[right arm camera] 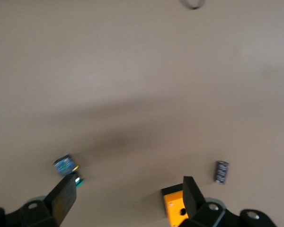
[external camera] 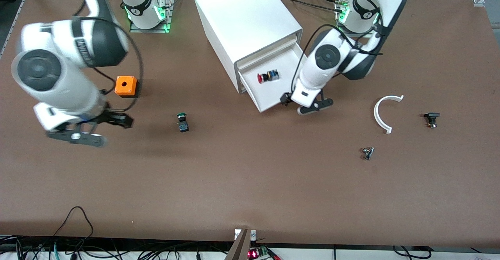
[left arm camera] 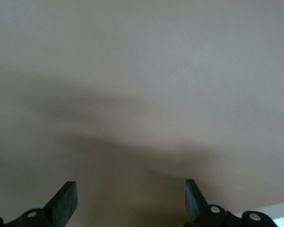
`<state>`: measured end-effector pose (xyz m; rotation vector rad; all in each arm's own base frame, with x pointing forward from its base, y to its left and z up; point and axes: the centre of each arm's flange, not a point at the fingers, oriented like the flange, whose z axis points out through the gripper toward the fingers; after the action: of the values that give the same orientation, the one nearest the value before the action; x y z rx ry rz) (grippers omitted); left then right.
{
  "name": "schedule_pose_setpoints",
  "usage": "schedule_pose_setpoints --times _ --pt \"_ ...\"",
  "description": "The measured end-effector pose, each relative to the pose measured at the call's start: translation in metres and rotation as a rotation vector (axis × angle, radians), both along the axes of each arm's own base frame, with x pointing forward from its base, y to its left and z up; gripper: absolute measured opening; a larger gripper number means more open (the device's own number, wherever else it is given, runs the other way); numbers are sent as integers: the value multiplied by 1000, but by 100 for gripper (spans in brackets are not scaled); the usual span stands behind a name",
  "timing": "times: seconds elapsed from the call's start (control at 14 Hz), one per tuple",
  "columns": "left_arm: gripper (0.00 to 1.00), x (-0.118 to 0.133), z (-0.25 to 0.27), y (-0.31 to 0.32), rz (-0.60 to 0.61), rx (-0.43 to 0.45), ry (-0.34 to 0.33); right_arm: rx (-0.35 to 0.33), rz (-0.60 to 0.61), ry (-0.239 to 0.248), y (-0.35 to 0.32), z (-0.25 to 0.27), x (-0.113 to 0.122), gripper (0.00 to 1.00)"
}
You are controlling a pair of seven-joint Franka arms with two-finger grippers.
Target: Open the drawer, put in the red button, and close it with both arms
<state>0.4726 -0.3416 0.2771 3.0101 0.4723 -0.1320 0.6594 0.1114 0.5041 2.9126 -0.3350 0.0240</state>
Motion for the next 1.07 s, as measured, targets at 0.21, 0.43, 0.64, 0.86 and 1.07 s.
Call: schedule_pose_setpoints --times 0.21,0.43,0.64,0.86,1.07 --pt "100 -53 -1 -38 -108 -2 27 15 -102 -64 -71 44 -5 100" --pt "100 -80 0 -55 -166 3 44 71 -41 -61 -100 64 -15 100" --pt "100 -88 0 -58 -181 13 55 139 12 -17 -153 57 -25 100" --pt "100 -89 4 -59 -183 11 52 159 31 0 -171 60 -40 100" --pt "100 -50 30 -25 -94 -2 -9 164 50 9 -160 60 -51 100"
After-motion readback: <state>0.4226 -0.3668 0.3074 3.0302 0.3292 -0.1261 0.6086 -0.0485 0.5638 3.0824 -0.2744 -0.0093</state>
